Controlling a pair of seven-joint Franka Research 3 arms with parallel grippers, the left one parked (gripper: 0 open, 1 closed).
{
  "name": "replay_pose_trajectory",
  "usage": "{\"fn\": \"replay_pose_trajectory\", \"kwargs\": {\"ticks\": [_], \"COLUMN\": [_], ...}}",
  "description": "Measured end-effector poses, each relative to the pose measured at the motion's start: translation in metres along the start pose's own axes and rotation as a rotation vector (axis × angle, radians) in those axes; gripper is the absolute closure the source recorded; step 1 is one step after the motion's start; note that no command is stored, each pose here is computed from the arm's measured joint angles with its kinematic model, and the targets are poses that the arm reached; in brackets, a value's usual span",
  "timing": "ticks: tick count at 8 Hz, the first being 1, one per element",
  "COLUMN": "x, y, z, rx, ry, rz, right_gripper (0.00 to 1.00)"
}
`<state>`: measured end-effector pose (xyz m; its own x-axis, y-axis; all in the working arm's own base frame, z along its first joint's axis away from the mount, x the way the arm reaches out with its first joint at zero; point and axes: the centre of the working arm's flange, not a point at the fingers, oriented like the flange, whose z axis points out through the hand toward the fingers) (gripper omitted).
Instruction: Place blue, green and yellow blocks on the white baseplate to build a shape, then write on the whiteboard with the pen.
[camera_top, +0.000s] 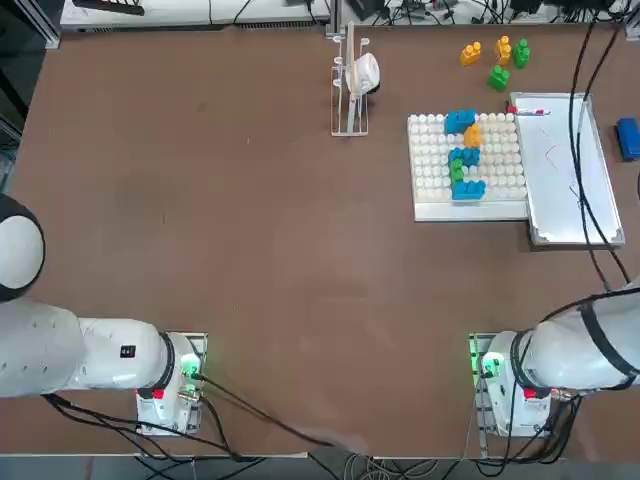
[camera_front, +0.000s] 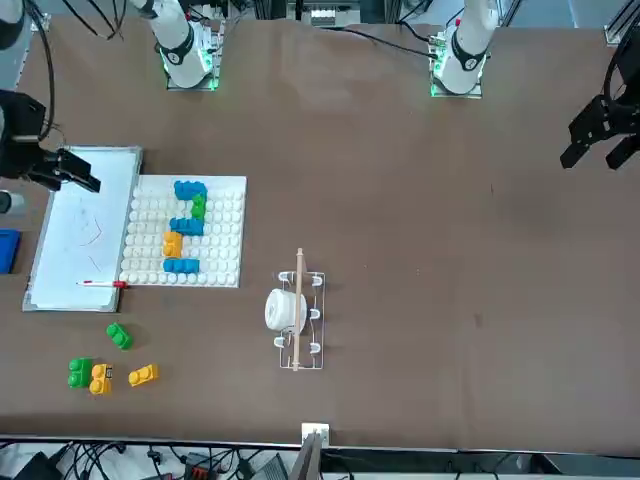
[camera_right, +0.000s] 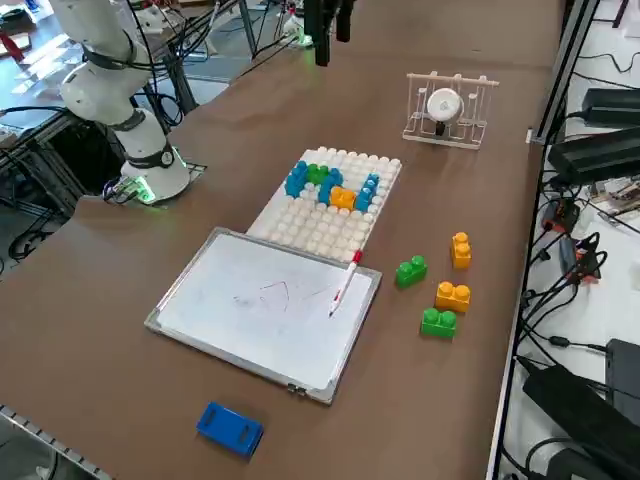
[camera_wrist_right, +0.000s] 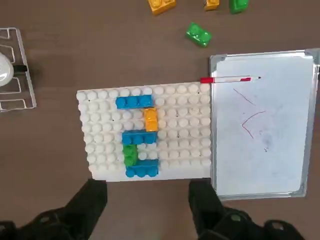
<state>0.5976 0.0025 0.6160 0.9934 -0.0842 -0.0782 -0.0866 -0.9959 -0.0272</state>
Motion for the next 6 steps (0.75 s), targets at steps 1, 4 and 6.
{"fn": "replay_pose_trajectory", "kwargs": {"ticks": [1, 4, 6], "x": [-0.0013, -0.0018, -0.002], "y": [0.013, 0.0172, 0.0156], "z": [-0.0032, -0.0025, -0.0007], "rx": [0.002, 0.004, 0.004], "ry": [0.005, 0.002, -0.003], "rz": [0.021, 0.028, 0.025], "right_gripper": [0.0, 0.0, 0.0]}}
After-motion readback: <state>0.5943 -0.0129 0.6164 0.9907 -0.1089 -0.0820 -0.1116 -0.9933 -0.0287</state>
